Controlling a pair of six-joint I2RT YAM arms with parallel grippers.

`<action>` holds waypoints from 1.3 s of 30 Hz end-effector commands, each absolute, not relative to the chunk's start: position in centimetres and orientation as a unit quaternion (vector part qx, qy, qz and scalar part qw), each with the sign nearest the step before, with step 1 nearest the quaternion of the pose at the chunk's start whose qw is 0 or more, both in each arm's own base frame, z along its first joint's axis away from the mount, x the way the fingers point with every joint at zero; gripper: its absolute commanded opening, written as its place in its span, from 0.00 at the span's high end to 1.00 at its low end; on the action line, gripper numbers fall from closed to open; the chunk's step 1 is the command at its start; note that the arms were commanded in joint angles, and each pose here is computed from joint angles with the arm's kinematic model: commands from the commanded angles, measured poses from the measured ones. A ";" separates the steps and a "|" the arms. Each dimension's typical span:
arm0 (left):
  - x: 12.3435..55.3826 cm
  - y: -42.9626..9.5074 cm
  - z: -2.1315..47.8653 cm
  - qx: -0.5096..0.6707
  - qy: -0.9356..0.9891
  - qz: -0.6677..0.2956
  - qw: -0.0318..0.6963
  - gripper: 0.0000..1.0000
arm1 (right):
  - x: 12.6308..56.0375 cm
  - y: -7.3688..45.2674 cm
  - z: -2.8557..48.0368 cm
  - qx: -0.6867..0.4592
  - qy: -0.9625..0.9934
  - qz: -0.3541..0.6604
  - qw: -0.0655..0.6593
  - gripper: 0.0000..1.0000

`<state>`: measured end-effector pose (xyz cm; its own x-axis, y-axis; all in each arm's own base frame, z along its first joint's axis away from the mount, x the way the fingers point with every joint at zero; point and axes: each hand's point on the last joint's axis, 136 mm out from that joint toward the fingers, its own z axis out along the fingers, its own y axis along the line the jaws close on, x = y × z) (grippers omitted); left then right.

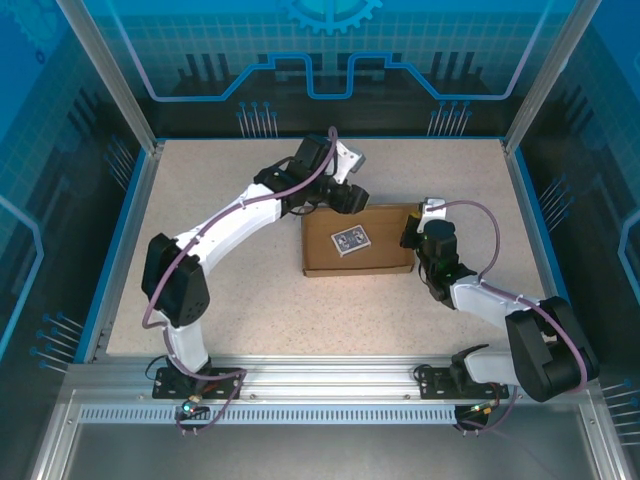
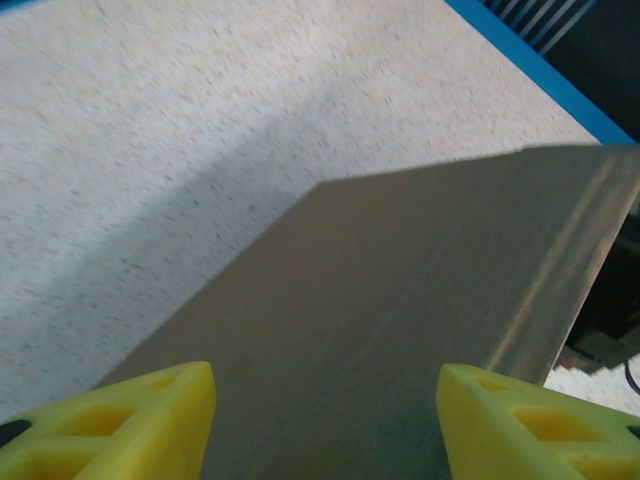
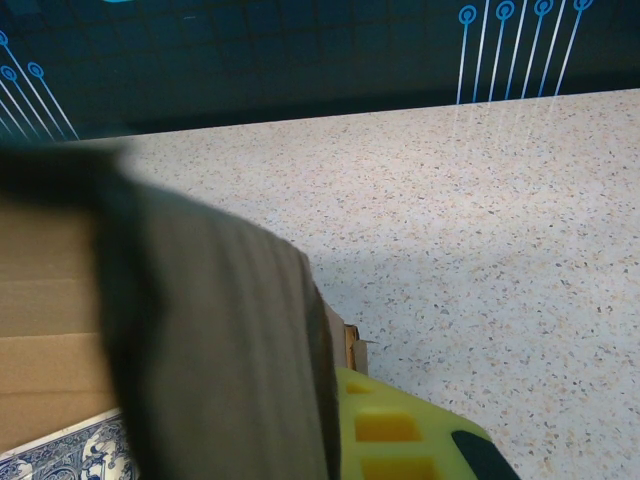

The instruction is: Fold the paper box

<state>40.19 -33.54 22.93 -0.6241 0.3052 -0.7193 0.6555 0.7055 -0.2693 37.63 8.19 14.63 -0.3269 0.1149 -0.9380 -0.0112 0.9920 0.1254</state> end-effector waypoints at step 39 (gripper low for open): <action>36.0 -34.6 14.4 0.256 0.878 -0.324 0.244 0.41 | 28.7 7.1 20.3 -0.014 0.872 0.055 0.487 0.52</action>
<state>36.17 -34.25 14.54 -0.7491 0.3133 -0.5836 0.6126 0.6630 -0.4303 28.30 5.90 20.03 -0.4750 0.0964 -0.8747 -0.0149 0.9930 0.1175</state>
